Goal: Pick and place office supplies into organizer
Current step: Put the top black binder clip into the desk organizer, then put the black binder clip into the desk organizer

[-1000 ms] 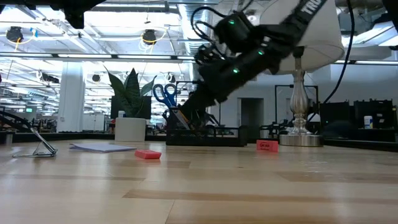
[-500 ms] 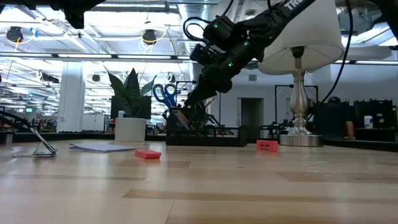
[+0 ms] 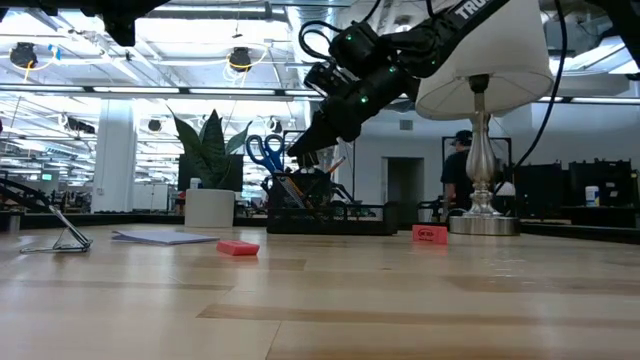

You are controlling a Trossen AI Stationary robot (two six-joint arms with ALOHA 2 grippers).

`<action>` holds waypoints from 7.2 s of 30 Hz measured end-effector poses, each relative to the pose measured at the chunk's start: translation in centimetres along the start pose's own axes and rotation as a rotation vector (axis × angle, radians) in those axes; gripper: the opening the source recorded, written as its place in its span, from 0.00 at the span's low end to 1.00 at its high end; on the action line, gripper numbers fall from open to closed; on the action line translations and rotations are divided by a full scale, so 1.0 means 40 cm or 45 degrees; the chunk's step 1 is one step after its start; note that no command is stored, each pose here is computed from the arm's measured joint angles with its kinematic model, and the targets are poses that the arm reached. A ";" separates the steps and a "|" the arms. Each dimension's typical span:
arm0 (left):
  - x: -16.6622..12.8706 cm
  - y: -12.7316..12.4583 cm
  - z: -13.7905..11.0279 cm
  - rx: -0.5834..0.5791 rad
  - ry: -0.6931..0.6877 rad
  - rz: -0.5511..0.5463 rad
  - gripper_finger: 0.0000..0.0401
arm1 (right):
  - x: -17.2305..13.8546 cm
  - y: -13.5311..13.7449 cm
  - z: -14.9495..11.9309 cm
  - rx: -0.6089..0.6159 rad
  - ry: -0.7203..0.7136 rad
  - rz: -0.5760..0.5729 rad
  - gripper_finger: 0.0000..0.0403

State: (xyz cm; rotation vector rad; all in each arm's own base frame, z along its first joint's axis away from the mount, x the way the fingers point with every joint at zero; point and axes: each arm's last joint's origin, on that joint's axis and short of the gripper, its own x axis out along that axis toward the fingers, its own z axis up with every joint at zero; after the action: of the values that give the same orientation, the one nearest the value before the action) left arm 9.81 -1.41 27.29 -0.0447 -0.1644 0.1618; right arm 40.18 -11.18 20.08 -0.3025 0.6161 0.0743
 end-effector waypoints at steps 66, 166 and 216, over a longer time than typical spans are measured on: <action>0.014 -0.007 -0.020 0.041 0.093 -0.004 0.35 | -0.027 0.261 0.070 0.118 0.387 -0.098 0.15; 0.087 -0.228 -0.396 0.565 1.239 -0.670 0.35 | -0.251 0.586 0.000 0.067 0.761 -1.125 0.15; 0.292 -0.147 -0.297 1.330 0.940 -0.164 0.00 | -0.268 0.578 -0.006 -0.149 0.896 -1.105 0.15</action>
State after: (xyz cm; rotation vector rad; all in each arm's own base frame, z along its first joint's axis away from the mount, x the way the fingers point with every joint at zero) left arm 24.08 -5.66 17.80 0.9368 0.6642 0.0785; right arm 27.66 11.01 20.17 -0.6993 1.1271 -0.8661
